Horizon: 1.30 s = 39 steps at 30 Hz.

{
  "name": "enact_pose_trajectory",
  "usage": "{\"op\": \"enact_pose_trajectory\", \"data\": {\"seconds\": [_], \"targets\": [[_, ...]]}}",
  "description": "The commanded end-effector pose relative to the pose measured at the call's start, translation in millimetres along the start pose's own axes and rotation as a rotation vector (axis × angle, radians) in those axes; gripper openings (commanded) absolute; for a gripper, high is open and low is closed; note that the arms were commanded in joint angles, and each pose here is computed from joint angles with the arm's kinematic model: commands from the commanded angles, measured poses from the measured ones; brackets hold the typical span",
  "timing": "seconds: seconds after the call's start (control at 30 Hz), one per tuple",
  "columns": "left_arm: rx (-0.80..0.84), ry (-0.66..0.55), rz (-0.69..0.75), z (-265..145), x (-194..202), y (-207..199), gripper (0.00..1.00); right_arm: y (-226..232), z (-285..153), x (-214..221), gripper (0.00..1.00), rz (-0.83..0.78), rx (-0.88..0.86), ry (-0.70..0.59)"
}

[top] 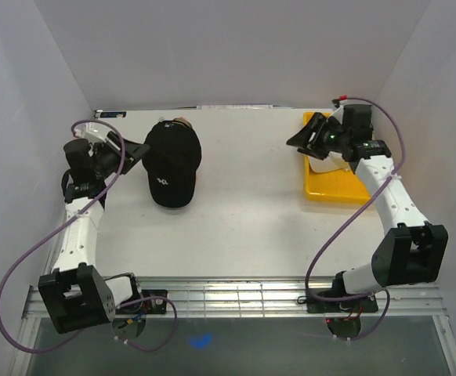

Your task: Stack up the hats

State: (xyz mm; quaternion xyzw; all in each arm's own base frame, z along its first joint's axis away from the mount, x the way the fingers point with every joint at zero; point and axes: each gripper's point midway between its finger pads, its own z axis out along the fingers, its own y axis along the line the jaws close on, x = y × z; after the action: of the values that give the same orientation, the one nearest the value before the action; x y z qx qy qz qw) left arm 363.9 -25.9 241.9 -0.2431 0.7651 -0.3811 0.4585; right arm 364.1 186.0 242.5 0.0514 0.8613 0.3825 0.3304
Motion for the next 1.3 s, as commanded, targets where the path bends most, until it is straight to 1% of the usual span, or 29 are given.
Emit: {"op": "enact_pose_trajectory", "data": {"seconds": [0.0, 0.03, 0.07, 0.1, 0.13, 0.17, 0.2, 0.23, 0.27, 0.3, 0.33, 0.37, 0.4, 0.43, 0.47, 0.5, 0.57, 0.7, 0.8, 1.0, 1.07, 1.1, 1.13, 1.27], "targets": [[0.101, -0.033, 0.2, -1.5, 1.9, -79.9, 0.59, -33.4, -28.2, -20.2, 0.6, 0.074, 0.063, 0.006], [0.108, -0.009, 0.24, 5.4, 9.0, -88.2, 0.59, -49.7, -37.3, -39.6, 0.65, 0.113, 0.09, -0.044], [0.095, 0.008, 0.254, 8.9, 15.4, -92.3, 0.59, -62.1, -43.4, -52.7, 0.67, 0.145, 0.112, -0.077], [0.152, 0.06, 0.296, 12.3, 37.8, -118.3, 0.59, -77.7, -40.8, -60.6, 0.68, 0.194, 0.145, -0.086], [0.156, 0.078, 0.321, 15.1, 46.9, -121.5, 0.59, -87.5, -50.2, -82.7, 0.7, 0.213, 0.172, -0.14], [0.153, 0.089, 0.329, 17.1, 53.3, -123.4, 0.59, -96.0, -53.1, -93.3, 0.72, 0.231, 0.204, -0.164], [0.182, 0.127, 0.342, 17.4, 68.8, -132.5, 0.6, -115.8, -49.2, -102.6, 0.73, 0.269, 0.265, -0.182], [0.198, 0.151, 0.355, 17.5, 77.0, -136.7, 0.6, -121.1, -57.9, -122.4, 0.76, 0.282, 0.292, -0.226], [0.198, 0.189, 0.362, 18.4, 88.0, -136.8, 0.6, -130.3, -60.5, -131.4, 0.76, 0.3, 0.326, -0.247], [0.225, 0.214, 0.385, 15.1, 98.3, -149.2, 0.6, -150.9, -55.9, -138.6, 0.77, 0.327, 0.384, -0.259], [0.224, 0.241, 0.396, 12.3, 106.1, -150.7, 0.6, -162.7, -59.0, -144.6, 0.77, 0.344, 0.425, -0.27], [0.236, 0.259, 0.425, 9.0, 111.9, -154.6, 0.6, -161.3, -66.8, -165.2, 0.77, 0.323, 0.444, -0.317], [0.254, 0.279, 0.449, 2.7, 118.6, -161.8, 0.6, -183.8, -61.1, -169.2, 0.78, 0.337, 0.513, -0.316], [0.248, 0.296, 0.466, -4.9, 119.5, -165.2, 0.6, -194.0, -62.8, -170.8, 0.78, 0.346, 0.551, -0.307], [0.255, 0.303, 0.49, -9.9, 120.8, -166.9, 0.6, -192.7, -67.5, -186.2, 0.78, 0.327, 0.565, -0.339], [0.27, 0.3, 0.502, -18.3, 119.9, -171.3, 0.6, -210.1, -59.6, -185.0, 0.78, 0.345, 0.601, -0.319], [0.274, 0.323, 0.521, -30.2, 122.0, -172.3, 0.6, -232.1, -56.0, -189.6, 0.79, 0.353, 0.662, -0.323], [0.286, 0.329, 0.538, -49.9, 122.1, -175.2, 0.61, -257.9, -38.9, -189.3, 0.79, 0.368, 0.687, -0.291], [0.296, 0.344, 0.541, -61.3, 124.7, -175.9, 0.61, -272.7, -19.9, -185.0, 0.79, 0.378, 0.662, -0.259], [0.264, 0.351, 0.567, -68.7, 125.3, -167.3, 0.61, -281.8, 11.2, -179.7, 0.79, 0.358, 0.599, -0.239], [0.253, 0.357, 0.565, -67.6, 126.5, -164.2, 0.61, -285.8, 16.5, -175.1, 0.75, 0.362, 0.596, -0.224], [0.251, 0.358, 0.56, -67.0, 126.9, -163.8, 0.61, -285.6, 18.2, -173.7, 0.67, 0.359, 0.595, -0.221], [0.246, 0.364, 0.555, -65.7, 128.3, -161.9, 0.61, -284.9, 18.1, -177.7, 0.64, 0.35, 0.586, -0.236], [0.248, 0.372, 0.539, -60.6, 131.2, -160.2, 0.61, -284.8, 18.4, -179.4, 0.62, 0.329, 0.58, -0.241]]}}
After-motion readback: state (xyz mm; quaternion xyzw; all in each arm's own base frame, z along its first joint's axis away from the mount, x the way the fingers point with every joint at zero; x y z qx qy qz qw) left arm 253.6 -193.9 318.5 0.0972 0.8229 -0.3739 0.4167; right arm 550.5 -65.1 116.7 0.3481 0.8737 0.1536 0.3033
